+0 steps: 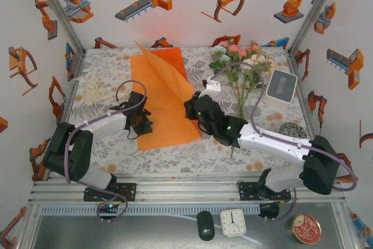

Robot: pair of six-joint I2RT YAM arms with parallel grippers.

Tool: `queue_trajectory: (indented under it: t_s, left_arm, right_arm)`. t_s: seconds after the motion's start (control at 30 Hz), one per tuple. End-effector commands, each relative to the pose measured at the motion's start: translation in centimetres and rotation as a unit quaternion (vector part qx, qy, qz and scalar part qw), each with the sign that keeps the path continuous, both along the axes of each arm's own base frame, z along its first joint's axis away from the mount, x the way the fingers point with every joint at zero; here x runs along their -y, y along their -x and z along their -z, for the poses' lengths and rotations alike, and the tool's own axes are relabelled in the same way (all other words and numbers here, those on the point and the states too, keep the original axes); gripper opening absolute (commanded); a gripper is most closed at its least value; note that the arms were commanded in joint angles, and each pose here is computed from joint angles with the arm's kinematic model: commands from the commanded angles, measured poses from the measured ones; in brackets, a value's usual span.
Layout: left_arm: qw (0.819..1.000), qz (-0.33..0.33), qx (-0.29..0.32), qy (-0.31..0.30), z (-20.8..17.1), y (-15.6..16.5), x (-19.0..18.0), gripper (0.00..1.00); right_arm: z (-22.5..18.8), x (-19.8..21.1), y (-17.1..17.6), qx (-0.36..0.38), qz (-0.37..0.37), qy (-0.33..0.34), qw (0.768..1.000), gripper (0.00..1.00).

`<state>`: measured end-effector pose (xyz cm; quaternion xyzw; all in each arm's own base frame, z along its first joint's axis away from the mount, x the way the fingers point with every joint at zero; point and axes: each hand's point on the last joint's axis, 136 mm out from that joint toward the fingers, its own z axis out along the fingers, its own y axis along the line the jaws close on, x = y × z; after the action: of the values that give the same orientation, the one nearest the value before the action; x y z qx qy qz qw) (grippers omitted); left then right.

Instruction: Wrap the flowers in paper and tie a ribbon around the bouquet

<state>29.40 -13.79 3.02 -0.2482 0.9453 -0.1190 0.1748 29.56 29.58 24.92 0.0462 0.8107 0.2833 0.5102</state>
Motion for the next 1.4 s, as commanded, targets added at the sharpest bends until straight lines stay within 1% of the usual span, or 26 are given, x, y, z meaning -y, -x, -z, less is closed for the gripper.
queue_trajectory:
  t_s: [0.0, 0.1, 0.17, 0.2, 0.3, 0.4, 0.43, 0.47, 0.5, 0.53, 0.6, 0.67, 0.73, 0.8, 0.87, 0.97, 1.0, 1.07, 1.13, 1.17, 1.23, 1.3, 1.37]
  left_arm:
    - [0.996, 0.0, -0.072, -0.044, 2.7, 3.0, -1.8, 0.0]
    - [0.995, -0.012, -0.084, -0.049, 3.3, 3.7, -2.8, 0.0]
    - [0.994, -0.022, -0.089, -0.052, 3.4, 3.8, -3.6, 0.0]
    - [0.994, -0.028, -0.089, -0.054, 3.4, 3.7, -4.0, 0.0]
    - [0.993, -0.035, -0.09, -0.06, 3.4, 3.2, -5.1, 0.0]
    - [0.993, -0.034, -0.083, -0.08, 3.2, 1.8, -6.5, 0.0]
    - [0.992, -0.037, -0.079, -0.092, 3.0, 1.1, -7.2, 0.0]
    - [0.991, -0.04, -0.077, -0.101, 2.8, 0.4, -7.8, 0.0]
    - [0.991, -0.041, -0.072, -0.105, 2.6, -0.4, -8.2, 0.0]
    - [0.991, -0.042, -0.066, -0.105, 2.4, -1.4, -8.4, 0.0]
    - [0.992, -0.041, -0.044, -0.108, 1.7, -3.8, -8.8, 0.0]
    - [0.991, -0.038, -0.015, -0.124, 0.7, -6.7, -9.3, 0.01]
    - [0.988, -0.026, 0.013, -0.149, -0.8, -9.5, -9.6, 0.05]
    - [0.985, -0.016, 0.039, -0.169, -2.6, -11.5, -9.9, 0.12]
    - [0.982, -0.015, 0.066, -0.175, -4.9, -12.3, -10.0, 0.19]
    - [0.982, -0.023, 0.106, -0.157, -8.7, -11.5, -9.6, 0.23]
    - [0.983, -0.027, 0.116, -0.141, -9.7, -10.7, -9.0, 0.23]
    - [0.986, -0.019, 0.13, -0.105, -10.8, -9.2, -6.7, 0.23]
    - [0.988, -0.007, 0.125, -0.086, -10.7, -7.5, -4.4, 0.23]
    - [0.991, -0.008, 0.111, -0.078, -10.0, -6.6, -3.6, 0.22]
    - [0.995, -0.013, 0.076, -0.056, -8.0, -5.4, -2.7, 0.16]
    - [0.997, -0.016, 0.046, -0.052, -6.0, -4.8, -2.5, 0.07]
    - [0.998, -0.011, 0.031, -0.061, -4.9, -4.6, -2.6, 0.01]
  right_arm:
    - [1.6, 4.4, -0.7, -0.042, 0.069, -0.01, 0.997, 0.0]
    - [4.0, 9.3, -0.9, -0.078, 0.148, 0.013, 0.986, 0.0]
    - [6.1, 12.9, -0.2, -0.107, 0.205, 0.031, 0.972, 0.0]
    - [7.1, 14.6, 0.3, -0.122, 0.23, 0.039, 0.965, 0.0]
    - [10.1, 18.2, 2.8, -0.16, 0.266, 0.072, 0.948, 0.0]
    - [13.4, 20.6, 5.8, -0.202, 0.275, 0.089, 0.936, 0.0]
    - [14.3, 20.9, 6.7, -0.217, 0.272, 0.083, 0.934, 0.0]
    - [15.0, 20.6, 7.3, -0.228, 0.255, 0.074, 0.937, 0.0]
    - [15.6, 19.6, 7.7, -0.239, 0.224, 0.055, 0.943, 0.01]
    - [15.9, 18.5, 8.0, -0.244, 0.189, 0.04, 0.95, 0.08]
    - [16.8, 15.6, 9.1, -0.266, 0.114, -0.007, 0.957, 0.27]
    - [16.8, 14.1, 10.3, -0.275, 0.076, -0.017, 0.958, 0.39]
    - [15.0, 13.6, 10.9, -0.26, 0.051, 0.013, 0.964, 0.47]
    - [12.2, 13.9, 10.8, -0.234, 0.035, 0.055, 0.97, 0.55]
    - [9.3, 14.6, 10.3, -0.196, 0.027, 0.099, 0.975, 0.6]
    - [5.9, 14.8, 8.2, -0.127, 0.007, 0.167, 0.978, 0.69]
    - [5.4, 14.9, 6.9, -0.126, 0.002, 0.184, 0.975, 0.69]
    - [4.7, 14.9, 3.9, -0.141, 0.002, 0.184, 0.973, 0.67]
    - [4.1, 13.0, 0.3, -0.124, -0.038, 0.164, 0.978, 0.64]
    - [4.5, 12.3, -1.8, -0.126, -0.051, 0.152, 0.979, 0.6]
    - [5.4, 11.5, -5.3, -0.143, -0.073, 0.139, 0.977, 0.48]
    - [6.9, 11.5, -8.4, -0.163, -0.069, 0.153, 0.972, 0.29]
    - [8.7, 11.9, -10.5, -0.179, -0.054, 0.157, 0.97, 0.13]
